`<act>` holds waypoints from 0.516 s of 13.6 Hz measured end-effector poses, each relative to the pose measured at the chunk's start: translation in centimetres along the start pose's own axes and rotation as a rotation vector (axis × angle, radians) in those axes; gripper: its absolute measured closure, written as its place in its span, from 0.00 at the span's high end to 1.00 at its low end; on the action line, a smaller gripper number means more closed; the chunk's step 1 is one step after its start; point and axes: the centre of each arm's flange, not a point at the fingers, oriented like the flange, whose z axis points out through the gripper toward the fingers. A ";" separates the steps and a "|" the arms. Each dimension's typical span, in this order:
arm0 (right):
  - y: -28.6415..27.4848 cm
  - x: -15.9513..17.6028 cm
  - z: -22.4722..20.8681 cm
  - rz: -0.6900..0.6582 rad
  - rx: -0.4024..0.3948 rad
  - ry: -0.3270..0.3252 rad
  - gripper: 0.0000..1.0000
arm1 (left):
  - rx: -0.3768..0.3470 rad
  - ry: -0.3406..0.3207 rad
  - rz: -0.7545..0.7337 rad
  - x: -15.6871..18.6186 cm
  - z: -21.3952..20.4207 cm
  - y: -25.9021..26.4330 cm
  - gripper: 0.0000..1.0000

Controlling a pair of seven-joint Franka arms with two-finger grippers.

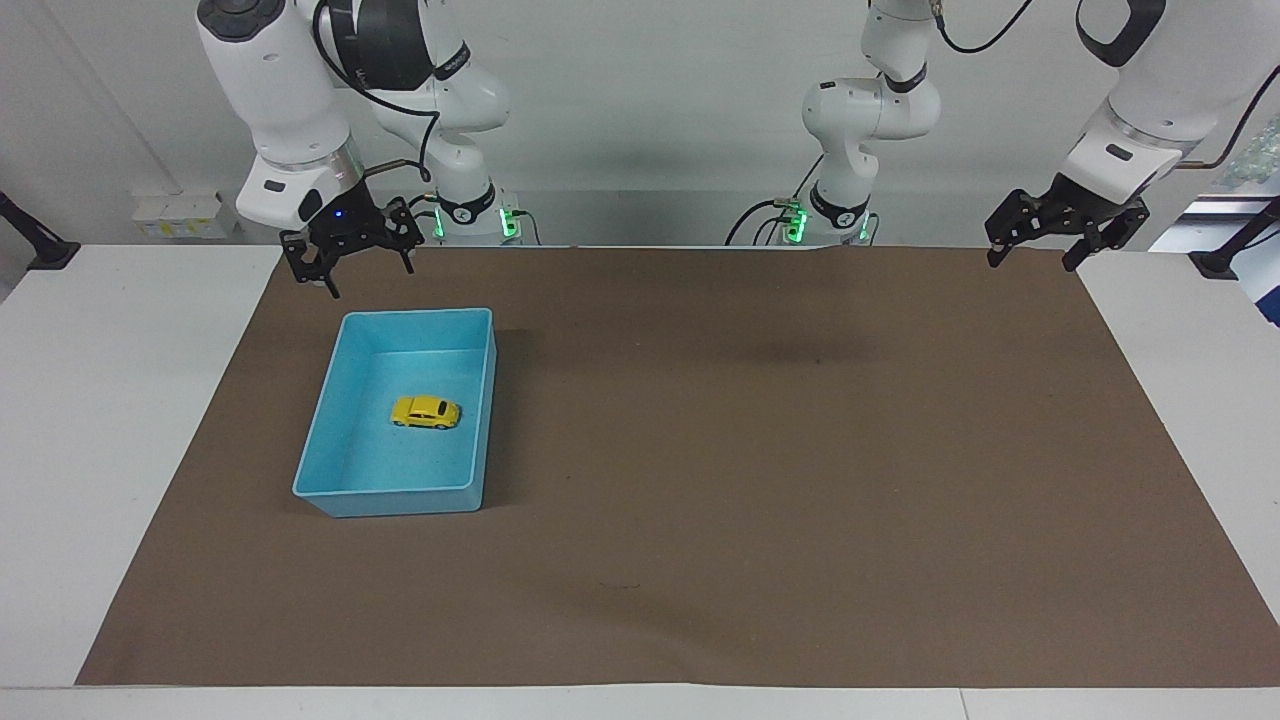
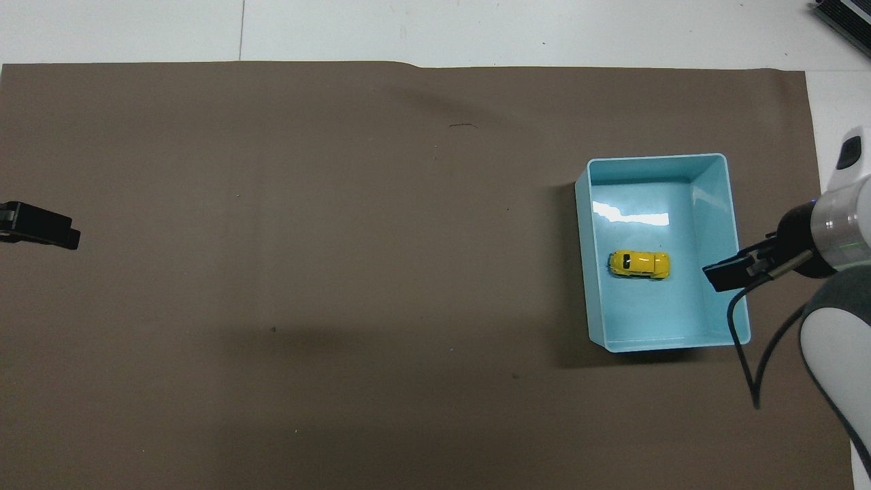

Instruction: Wind up and store yellow beetle car

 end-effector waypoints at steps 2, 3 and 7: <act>0.2 -0.1 -0.2 0.031 -0.001 0.003 1.00 | 0.000 0.000 0.000 0.0 0.0 0.0 1.00; 0.3 -0.1 -0.4 0.044 -0.002 0.007 1.00 | 0.000 0.000 0.000 0.0 0.0 0.0 1.00; 0.1 -0.9 -2.2 0.135 0.005 0.031 1.00 | 0.000 0.000 0.000 0.0 0.0 0.0 1.00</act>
